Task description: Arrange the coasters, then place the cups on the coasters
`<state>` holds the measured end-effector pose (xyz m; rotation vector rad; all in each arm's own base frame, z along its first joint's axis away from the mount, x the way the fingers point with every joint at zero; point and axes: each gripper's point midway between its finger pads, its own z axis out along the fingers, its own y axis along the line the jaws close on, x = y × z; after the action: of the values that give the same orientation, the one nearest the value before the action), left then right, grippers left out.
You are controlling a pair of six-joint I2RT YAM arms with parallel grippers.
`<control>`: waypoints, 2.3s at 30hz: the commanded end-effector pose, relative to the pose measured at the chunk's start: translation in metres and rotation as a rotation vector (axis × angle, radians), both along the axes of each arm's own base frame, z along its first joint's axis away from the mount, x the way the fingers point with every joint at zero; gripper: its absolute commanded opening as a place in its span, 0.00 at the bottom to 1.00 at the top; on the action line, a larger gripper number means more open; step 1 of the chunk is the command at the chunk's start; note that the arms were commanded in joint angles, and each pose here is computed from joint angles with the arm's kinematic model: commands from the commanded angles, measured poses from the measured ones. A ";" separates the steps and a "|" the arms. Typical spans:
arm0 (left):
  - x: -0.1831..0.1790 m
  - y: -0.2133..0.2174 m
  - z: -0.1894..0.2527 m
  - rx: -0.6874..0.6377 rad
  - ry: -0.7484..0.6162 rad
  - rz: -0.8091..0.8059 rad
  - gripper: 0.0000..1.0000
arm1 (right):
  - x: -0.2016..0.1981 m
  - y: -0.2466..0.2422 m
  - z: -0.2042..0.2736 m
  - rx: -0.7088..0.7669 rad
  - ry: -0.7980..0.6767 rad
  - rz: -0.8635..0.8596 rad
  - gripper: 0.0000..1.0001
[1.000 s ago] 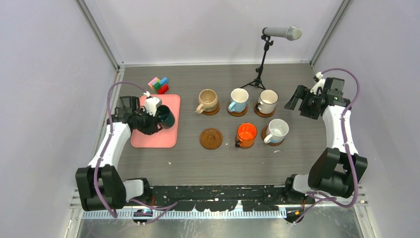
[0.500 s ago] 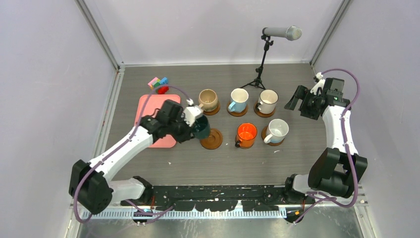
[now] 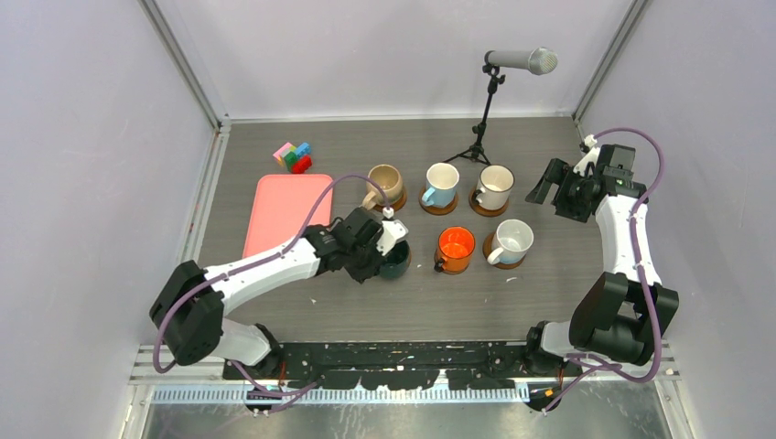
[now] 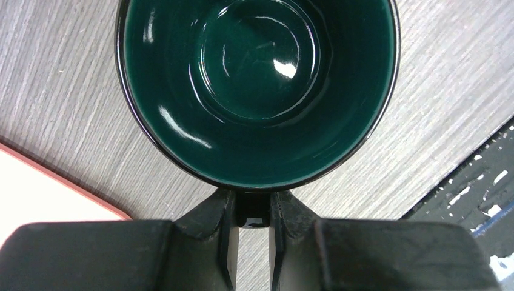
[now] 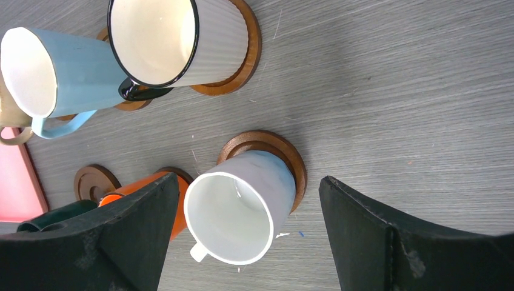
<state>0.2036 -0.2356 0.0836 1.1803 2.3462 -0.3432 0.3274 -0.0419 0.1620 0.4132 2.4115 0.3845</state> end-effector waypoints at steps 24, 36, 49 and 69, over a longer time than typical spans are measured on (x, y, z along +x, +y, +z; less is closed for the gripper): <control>0.041 -0.020 -0.003 -0.020 -0.100 0.147 0.12 | 0.000 -0.004 0.015 -0.036 -0.059 -0.011 0.90; 0.023 -0.015 0.006 -0.039 -0.063 0.095 0.55 | 0.001 -0.004 0.016 -0.039 -0.063 -0.007 0.90; -0.005 -0.025 0.015 -0.120 0.025 0.000 0.56 | 0.001 -0.002 0.018 -0.031 -0.070 -0.001 0.90; 0.075 0.125 0.100 -0.181 -0.115 0.057 0.86 | 0.001 0.011 0.023 0.012 -0.090 0.073 0.90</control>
<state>0.2644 -0.1456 0.1829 0.9579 2.2137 -0.4956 0.3252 -0.0339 0.1658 0.3658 2.4025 0.4320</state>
